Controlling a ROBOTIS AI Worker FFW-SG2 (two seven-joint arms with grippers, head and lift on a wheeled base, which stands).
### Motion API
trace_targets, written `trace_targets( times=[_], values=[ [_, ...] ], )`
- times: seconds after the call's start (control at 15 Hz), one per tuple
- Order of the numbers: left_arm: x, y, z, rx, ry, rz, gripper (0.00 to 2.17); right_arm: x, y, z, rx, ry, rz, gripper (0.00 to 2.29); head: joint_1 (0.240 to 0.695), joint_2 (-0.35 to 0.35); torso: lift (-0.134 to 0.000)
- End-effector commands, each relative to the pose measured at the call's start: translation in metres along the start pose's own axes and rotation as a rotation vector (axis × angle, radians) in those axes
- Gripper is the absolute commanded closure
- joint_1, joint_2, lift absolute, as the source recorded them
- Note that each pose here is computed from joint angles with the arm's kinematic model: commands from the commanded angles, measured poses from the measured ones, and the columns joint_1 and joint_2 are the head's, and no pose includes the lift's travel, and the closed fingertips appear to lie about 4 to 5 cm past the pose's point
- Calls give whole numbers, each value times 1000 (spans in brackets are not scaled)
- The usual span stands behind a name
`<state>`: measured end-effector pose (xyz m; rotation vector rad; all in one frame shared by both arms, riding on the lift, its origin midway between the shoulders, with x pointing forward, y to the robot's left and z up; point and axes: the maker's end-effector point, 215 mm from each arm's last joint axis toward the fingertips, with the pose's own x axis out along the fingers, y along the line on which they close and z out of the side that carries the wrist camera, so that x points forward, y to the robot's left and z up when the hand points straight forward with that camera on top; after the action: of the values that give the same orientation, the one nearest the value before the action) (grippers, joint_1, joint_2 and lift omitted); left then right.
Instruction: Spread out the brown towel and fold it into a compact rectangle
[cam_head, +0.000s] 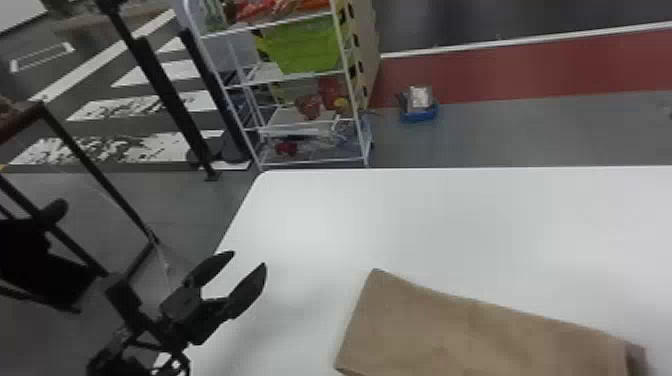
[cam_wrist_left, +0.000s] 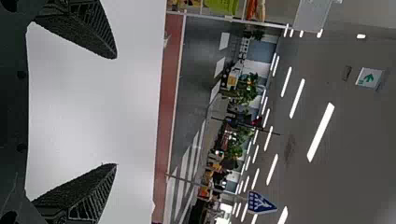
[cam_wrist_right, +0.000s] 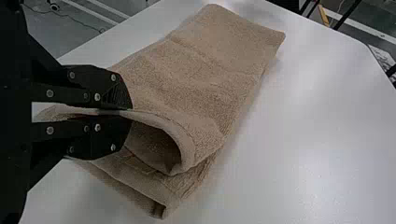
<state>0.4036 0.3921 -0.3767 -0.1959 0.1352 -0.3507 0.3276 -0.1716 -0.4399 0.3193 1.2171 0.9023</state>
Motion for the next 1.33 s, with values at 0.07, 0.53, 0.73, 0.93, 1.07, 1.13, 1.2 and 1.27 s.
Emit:
trace_targets(
  times=[0.07,0.53,0.73,0.93,1.07,1.13,1.2,1.27],
  values=[
    [-1,0,-1,-3,1,4,49,-4,-2,0,3,0,-7,549,695,336,-124],
    [-1,0,-2,-5,1,4,49,2,-7,1,-13,28,-32,556,695,328,-124],
    [-2,1,-2,-4,0,5,49,6,-8,5,-30,46,-46,724,695,332,-124],
    [-5,4,-1,-7,-4,10,49,9,-6,6,-36,50,-42,957,695,338,-124],
    [-5,3,-1,-7,-4,9,49,8,-5,10,-43,48,-46,994,695,343,-124],
    [-5,3,-1,-7,-4,9,49,8,-5,10,-44,48,-46,994,695,346,-124],
    [-4,3,-1,-7,-4,9,49,9,-5,10,-45,51,-46,994,695,346,-124],
    [-5,4,-1,-8,-3,11,49,10,-6,9,-43,55,-46,994,695,346,-124]
  ],
)
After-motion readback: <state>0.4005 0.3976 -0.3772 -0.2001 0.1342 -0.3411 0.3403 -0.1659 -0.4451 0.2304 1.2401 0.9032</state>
